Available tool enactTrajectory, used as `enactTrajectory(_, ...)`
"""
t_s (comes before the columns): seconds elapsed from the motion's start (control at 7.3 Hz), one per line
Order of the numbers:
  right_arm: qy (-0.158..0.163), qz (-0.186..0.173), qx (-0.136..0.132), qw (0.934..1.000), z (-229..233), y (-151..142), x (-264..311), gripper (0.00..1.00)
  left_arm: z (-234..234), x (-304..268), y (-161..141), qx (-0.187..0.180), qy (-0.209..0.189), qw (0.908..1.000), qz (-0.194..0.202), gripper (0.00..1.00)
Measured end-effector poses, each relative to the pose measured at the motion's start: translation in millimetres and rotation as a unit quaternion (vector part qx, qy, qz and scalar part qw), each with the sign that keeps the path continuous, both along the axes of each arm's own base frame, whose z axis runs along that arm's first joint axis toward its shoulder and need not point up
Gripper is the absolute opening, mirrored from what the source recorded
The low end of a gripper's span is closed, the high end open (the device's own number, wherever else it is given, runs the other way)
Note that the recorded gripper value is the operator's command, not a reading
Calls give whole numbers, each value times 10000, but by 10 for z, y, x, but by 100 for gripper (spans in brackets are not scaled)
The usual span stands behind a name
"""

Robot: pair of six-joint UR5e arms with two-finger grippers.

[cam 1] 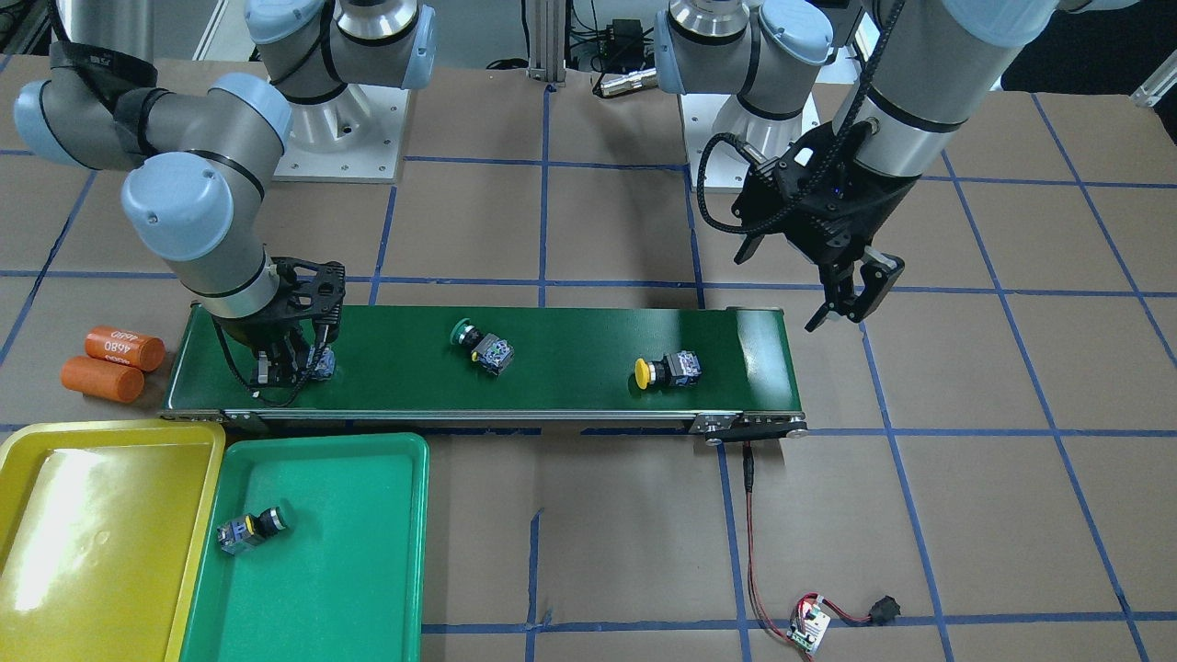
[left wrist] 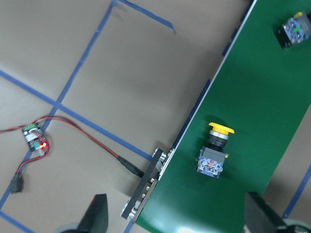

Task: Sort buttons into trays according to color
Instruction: 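Carry the green-cap button with the right gripper into the trays and release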

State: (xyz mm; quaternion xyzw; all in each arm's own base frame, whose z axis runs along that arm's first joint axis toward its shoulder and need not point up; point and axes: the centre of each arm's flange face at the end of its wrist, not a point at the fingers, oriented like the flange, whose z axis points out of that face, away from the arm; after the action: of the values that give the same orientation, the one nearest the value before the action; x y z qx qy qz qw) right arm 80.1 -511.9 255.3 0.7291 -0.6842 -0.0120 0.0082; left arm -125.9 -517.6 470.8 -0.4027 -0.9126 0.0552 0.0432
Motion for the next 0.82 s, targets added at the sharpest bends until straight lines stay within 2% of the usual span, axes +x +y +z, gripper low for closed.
enactTrajectory(0.14,12,-25,-168,9999,99,-201,-40,0,40,37,29,240,-153,9957,879,100)
enactTrajectory(0.27,10,-96,-319,9994,173,-507,-151,0,60,51,56,364,-264,9853,1646,100)
enactTrajectory(0.41,7,-218,-409,9989,171,-845,-361,0,79,50,116,433,-319,9749,2161,100)
enactTrajectory(0.55,4,-349,-433,9984,55,-1161,-662,21,83,52,182,500,-359,9633,2612,100)
enactTrajectory(0.69,-15,-389,-429,9983,-112,-1368,-939,99,87,62,223,543,-407,9482,3102,100)
enactTrajectory(0.82,-44,-349,-423,9985,-224,-1457,-1124,100,98,76,242,544,-465,9333,3518,100)
